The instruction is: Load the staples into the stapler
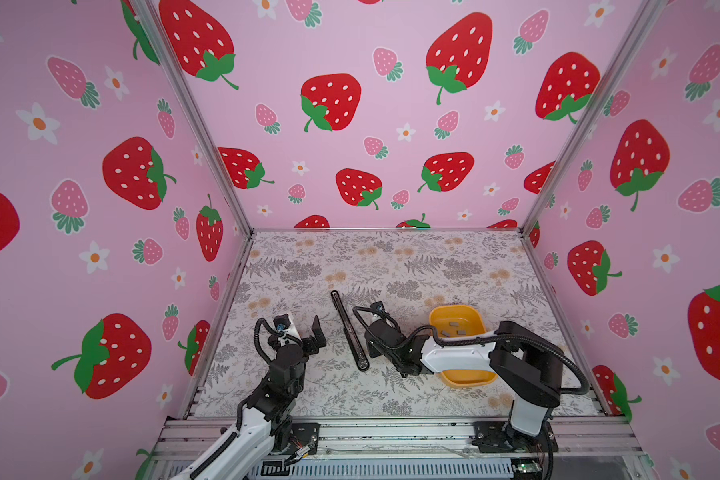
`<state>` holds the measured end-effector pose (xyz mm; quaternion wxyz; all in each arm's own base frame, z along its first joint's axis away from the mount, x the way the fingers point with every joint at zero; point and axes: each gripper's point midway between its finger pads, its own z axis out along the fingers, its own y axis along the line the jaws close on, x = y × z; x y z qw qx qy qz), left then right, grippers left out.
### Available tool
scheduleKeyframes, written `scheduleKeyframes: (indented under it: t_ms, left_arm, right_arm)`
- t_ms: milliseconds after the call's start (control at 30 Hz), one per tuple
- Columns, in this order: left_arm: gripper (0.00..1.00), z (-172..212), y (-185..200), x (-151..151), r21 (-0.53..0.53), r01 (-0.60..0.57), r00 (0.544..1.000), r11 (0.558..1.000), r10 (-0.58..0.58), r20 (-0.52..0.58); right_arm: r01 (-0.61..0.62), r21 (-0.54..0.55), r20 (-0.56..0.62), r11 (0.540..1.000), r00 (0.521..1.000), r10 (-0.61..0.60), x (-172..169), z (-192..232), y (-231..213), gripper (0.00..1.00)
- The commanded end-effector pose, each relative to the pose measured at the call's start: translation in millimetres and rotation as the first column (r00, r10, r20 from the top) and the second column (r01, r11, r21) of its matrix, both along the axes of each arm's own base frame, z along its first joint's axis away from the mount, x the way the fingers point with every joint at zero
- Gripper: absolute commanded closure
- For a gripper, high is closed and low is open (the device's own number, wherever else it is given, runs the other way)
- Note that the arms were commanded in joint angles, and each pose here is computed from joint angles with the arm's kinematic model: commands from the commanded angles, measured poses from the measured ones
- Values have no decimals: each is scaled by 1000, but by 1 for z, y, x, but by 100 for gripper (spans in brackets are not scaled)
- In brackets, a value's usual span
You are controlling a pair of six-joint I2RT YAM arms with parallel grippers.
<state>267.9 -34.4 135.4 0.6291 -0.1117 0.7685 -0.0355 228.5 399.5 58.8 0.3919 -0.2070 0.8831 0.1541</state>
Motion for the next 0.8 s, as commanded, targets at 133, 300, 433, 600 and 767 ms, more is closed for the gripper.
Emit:
scheduleKeyframes:
  t_ms: [133,300,433,600,767]
  left_arm:
    - [1,2,0,3,-33,-12,1000,999,12,7]
    - [1,2,-1,4,-29,-8,1000,1000,8,-1]
    - [1,2,-1,4,-30,-8,1000,1000,8,1]
    - [1,2,-1,4,-31,-7,1000,999,7,3]
    - [1,3,-1,4,-31,-6,1000,999,6,4]
  right_arm:
    - [51,-35,-24,998,998,-52,5,-13,5,100]
    - [63,-56,-30,996,997,-65,6,-23,3,99]
    - [67,-73,-37,995,997,-70,8,-31,4,91]
    - [65,-83,-47,994,996,-69,8,-39,6,85]
    - [73,-85,-48,994,996,-77,10,-41,5,75]
